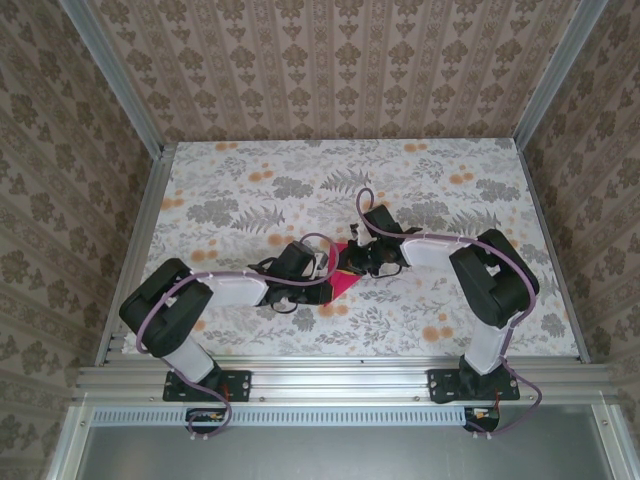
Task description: Fold a paper plane with a square sheet of paper (pick it up from the middle)
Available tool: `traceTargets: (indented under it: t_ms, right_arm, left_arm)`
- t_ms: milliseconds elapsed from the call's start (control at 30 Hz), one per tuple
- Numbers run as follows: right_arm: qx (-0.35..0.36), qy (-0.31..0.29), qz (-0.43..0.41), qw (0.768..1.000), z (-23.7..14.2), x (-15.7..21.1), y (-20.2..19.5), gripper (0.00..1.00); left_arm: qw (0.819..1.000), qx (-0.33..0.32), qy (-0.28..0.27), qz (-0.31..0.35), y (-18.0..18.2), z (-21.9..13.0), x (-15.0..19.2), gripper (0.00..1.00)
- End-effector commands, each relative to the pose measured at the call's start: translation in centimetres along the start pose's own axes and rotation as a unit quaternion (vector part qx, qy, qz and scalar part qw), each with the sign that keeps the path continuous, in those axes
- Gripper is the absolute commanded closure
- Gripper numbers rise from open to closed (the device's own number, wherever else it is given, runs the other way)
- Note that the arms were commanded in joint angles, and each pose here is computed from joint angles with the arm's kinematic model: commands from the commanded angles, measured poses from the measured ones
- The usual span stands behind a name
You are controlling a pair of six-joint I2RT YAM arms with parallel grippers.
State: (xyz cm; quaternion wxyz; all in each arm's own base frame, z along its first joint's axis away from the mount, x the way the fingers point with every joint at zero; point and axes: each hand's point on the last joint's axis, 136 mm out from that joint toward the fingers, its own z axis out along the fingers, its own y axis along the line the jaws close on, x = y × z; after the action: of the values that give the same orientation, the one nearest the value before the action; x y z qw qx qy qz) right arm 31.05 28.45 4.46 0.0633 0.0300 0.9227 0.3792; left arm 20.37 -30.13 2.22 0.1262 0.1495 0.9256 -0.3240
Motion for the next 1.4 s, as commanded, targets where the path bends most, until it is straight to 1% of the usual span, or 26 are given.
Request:
traceTargets:
  t_ms: [0,400,667,867,933,1067,1233,1367]
  right_arm:
    - [-0.01,0.01,-0.009,1.0,0.4,-0.1,0.8,0.88]
    - [-0.013,0.017,-0.01,1.0,0.6,-0.2,1.0,0.88]
    - [-0.017,0.039,-0.022,0.999,1.1,0.2,1.6,0.87]
    - [-0.014,0.045,-0.024,0.999,1.6,0.4,1.5,0.87]
    - [-0.013,0.047,-0.024,0.999,1.8,0.5,1.4,0.87]
    - [-0.013,0.049,-0.025,0.998,1.9,0.4,1.5,0.87]
    - [-0.012,0.052,-0.025,0.998,2.0,0.5,1.4,0.87]
    - [-0.011,0.054,-0.025,0.998,2.1,0.4,1.4,0.87]
  left_arm:
    - [1.0,-0.003,-0.005,-0.01,0.3,-0.7,0.1,0.84]
    - [1.0,-0.006,-0.007,-0.014,0.5,-0.9,0.4,1.0]
    - [0.999,-0.009,-0.011,-0.034,1.3,-0.6,0.8,1.0]
    - [0.999,0.0,-0.017,-0.029,0.6,-0.8,0.1,0.89]
    - [0.999,-0.001,-0.02,-0.029,0.6,-0.9,-0.1,0.84]
    - [0.999,0.001,-0.027,-0.031,0.4,-1.2,-0.4,0.8]
    - [0.999,0.009,-0.036,-0.034,0.1,-1.4,-0.8,0.81]
    - [0.998,0.013,-0.041,-0.036,0.0,-1.5,-1.0,0.89]
